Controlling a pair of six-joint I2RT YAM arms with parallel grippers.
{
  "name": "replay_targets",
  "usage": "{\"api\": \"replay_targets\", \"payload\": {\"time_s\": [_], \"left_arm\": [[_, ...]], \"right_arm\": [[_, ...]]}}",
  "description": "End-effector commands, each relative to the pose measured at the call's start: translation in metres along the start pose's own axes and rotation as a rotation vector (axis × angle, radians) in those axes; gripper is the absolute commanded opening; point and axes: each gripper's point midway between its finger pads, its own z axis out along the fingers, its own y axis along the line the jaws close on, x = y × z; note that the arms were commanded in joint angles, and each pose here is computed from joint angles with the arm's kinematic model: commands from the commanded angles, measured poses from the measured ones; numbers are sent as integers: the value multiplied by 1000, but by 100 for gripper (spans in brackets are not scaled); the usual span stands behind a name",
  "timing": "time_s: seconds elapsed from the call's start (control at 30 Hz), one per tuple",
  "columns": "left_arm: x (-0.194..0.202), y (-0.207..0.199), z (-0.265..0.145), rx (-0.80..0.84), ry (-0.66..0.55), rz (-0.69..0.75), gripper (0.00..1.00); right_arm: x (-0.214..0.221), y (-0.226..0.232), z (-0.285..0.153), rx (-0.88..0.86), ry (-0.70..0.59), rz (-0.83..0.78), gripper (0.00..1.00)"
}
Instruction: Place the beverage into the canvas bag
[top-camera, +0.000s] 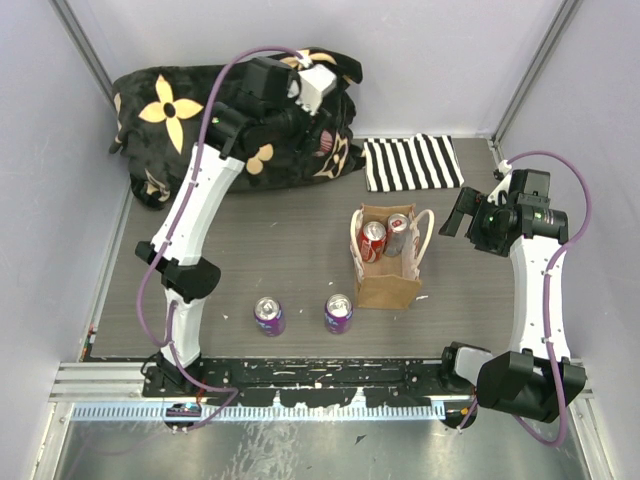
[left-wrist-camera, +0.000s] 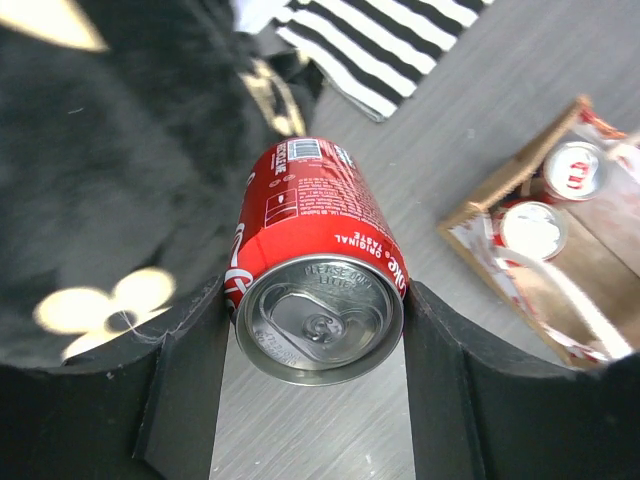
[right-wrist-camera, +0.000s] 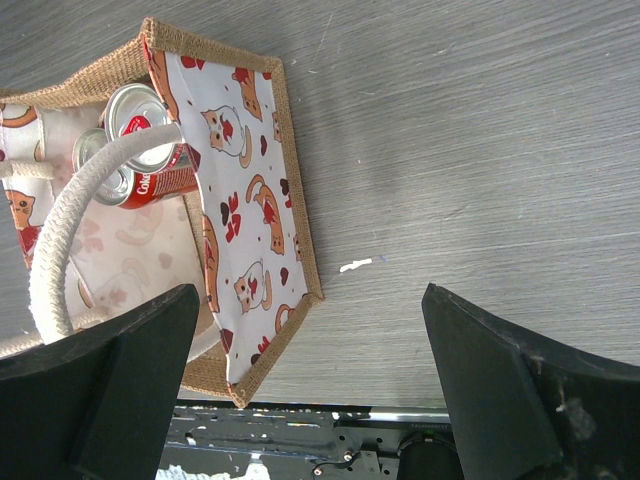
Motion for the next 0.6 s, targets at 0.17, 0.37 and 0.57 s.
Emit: {"api": "replay_targets", "payload": {"time_s": [0.17,0.37,0.57], "left_arm": [[-50,-109,5,243,-200,36,0],[-49,-149,9,329,-193,52,0],[-21,-202,21,422,-109,105,0]], "right_arm": [[-10,4,-11,-10,-67,-12,100],[-8,3,-9,-10,-59,-13,100],[-5,2,-5,-13,-53,-12,100]]}}
